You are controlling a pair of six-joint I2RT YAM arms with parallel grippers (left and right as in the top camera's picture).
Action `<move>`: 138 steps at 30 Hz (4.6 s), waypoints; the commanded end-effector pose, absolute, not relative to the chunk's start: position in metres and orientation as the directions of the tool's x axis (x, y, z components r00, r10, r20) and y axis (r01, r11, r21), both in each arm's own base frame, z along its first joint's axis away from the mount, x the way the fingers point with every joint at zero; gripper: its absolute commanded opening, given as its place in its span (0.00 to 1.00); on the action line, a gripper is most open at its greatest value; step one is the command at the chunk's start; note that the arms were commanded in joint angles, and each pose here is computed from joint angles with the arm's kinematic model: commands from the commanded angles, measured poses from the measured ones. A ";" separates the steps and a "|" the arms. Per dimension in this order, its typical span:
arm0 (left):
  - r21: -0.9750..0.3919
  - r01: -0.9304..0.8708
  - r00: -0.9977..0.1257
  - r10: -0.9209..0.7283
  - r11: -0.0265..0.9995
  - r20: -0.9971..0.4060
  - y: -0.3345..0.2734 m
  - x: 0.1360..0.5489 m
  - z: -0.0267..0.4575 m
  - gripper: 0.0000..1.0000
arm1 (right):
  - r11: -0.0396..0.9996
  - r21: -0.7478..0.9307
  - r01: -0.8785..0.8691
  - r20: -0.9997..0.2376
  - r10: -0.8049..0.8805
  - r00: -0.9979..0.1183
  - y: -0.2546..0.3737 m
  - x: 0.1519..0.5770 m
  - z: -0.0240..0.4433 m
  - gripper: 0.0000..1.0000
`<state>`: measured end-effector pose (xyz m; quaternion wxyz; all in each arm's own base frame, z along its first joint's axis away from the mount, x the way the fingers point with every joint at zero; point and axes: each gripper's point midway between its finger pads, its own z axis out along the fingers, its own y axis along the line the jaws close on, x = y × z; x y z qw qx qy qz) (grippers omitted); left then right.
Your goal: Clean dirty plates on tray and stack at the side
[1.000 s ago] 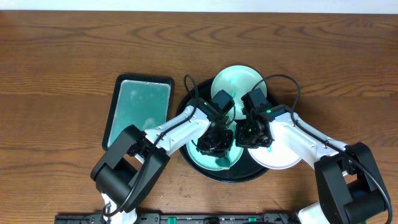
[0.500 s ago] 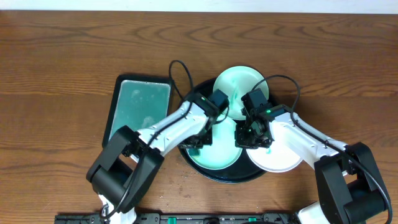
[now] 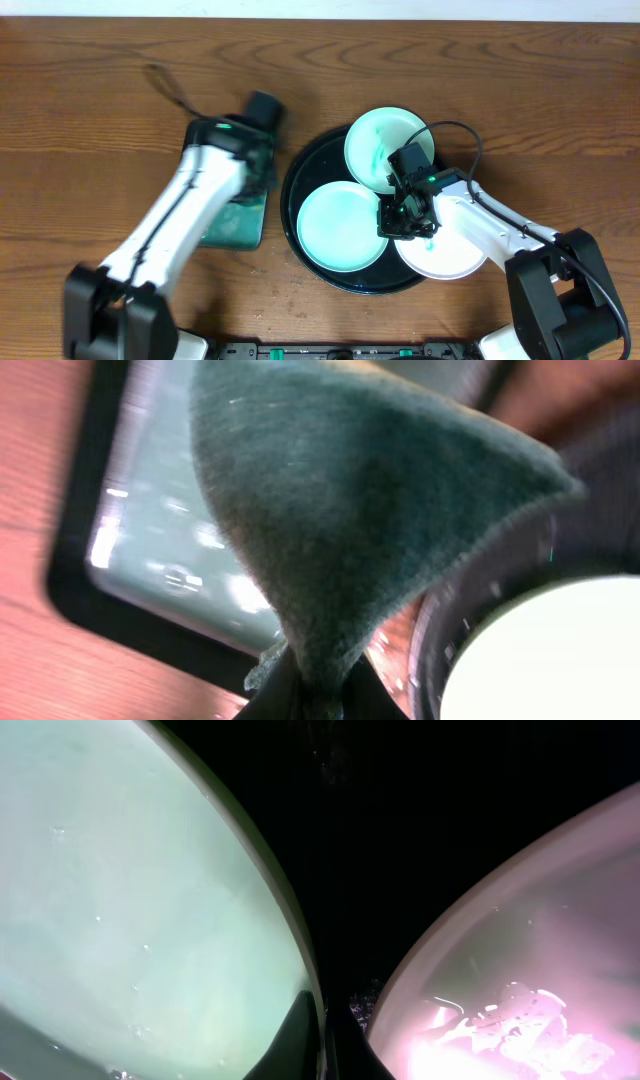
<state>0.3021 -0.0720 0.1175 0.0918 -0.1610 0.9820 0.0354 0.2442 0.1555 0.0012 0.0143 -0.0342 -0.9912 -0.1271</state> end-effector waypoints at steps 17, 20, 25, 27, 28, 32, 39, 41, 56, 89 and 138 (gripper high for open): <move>0.063 -0.415 -0.909 -0.411 0.908 -0.069 0.000 0.302 0.074 0.50 | 0.981 0.169 0.096 -0.028 0.102 -0.994 0.140 0.259 -0.007 0.01; 0.038 -0.418 -0.904 -0.411 0.908 -0.117 0.000 0.300 0.101 0.66 | 0.979 0.188 0.081 -0.053 0.092 -0.994 0.146 0.269 0.015 0.01; -0.022 -0.419 -0.881 -0.412 0.908 -0.230 0.001 0.290 0.145 0.78 | 0.977 0.213 -0.024 -0.170 0.012 -0.985 0.157 0.298 0.076 0.01; -0.046 -0.417 -0.868 -0.413 0.908 -0.276 0.001 0.286 0.161 0.79 | 0.972 0.228 -0.059 -0.223 -0.007 -0.975 0.163 0.312 0.102 0.01; -0.060 -0.415 -0.859 -0.413 0.908 -0.302 0.001 0.284 0.169 0.79 | 0.969 0.235 -0.078 -0.255 -0.016 -0.967 0.169 0.319 0.117 0.01; -0.103 -0.408 -0.828 -0.415 0.907 -0.378 0.001 0.277 0.194 0.79 | 0.956 0.255 -0.148 -0.394 -0.037 -0.918 0.192 0.346 0.163 0.01; -0.138 -0.398 -0.795 -0.416 0.907 -0.440 0.002 0.270 0.214 0.79 | 0.923 0.239 -0.300 -0.654 -0.076 -0.753 0.268 0.380 0.202 0.01; -0.138 -0.398 -0.795 -0.416 0.907 -0.441 0.002 0.270 0.214 0.79 | 0.920 0.206 -0.334 -0.695 -0.102 -0.712 0.291 0.384 0.198 0.01; -0.137 -0.399 -0.797 -0.416 0.907 -0.438 0.002 0.270 0.213 0.79 | 0.882 -0.312 -0.354 -0.888 -0.403 -0.221 0.351 0.385 0.263 0.01; -0.137 -0.399 -0.797 -0.416 0.907 -0.438 0.002 0.270 0.213 0.80 | 0.703 -0.653 -0.282 -0.752 -0.645 0.134 0.371 0.364 0.344 0.01; -0.137 -0.399 -0.797 -0.416 0.907 -0.438 0.002 0.270 0.213 0.80 | 0.621 0.255 0.741 -0.219 0.783 -0.581 -0.143 0.315 0.160 0.01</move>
